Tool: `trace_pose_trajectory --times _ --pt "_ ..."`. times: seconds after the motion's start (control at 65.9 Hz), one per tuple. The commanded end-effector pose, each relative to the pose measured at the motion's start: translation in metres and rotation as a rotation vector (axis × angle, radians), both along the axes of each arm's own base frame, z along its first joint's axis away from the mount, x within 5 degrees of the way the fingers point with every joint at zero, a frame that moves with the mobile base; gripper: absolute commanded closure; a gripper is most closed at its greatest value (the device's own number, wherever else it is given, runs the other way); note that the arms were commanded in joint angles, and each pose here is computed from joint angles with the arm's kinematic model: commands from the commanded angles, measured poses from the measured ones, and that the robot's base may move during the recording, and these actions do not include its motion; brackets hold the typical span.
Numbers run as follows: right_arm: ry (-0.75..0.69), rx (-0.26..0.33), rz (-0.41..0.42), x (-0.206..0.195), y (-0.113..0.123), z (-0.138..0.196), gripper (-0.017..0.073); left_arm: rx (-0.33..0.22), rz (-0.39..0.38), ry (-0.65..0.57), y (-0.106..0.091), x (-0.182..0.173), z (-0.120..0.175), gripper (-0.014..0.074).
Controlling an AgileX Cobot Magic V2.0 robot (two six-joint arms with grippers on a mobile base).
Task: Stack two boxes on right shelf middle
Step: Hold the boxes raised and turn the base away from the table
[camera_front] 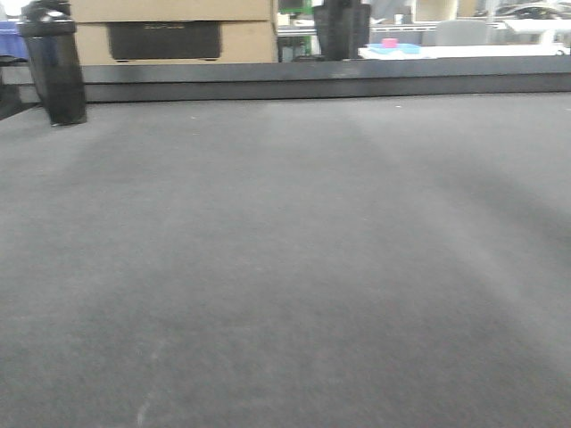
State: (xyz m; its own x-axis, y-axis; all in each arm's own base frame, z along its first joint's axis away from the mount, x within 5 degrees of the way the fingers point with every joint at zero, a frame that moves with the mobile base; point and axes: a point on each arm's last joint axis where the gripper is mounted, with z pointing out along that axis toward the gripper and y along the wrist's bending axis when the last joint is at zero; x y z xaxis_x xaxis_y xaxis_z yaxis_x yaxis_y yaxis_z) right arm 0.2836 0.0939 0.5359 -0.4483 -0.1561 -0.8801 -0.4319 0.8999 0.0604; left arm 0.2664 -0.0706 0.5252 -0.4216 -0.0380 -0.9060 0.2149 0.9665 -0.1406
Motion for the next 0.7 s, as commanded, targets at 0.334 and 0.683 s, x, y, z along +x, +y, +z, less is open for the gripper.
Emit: trace_pose_trajectory --times 0.334,0.683 --pt "-0.088 0.008 -0.021 0.0015 -0.0040 0.0094 0.0715 -0.034 0.003 -0.131 0.0018 -0.0035 0.0164 0.0705" --pt "-0.089 0.009 -0.021 0.0019 -0.0039 0.0094 0.0715 -0.034 0.003 -0.131 0.0018 -0.0035 0.0164 0.0705"
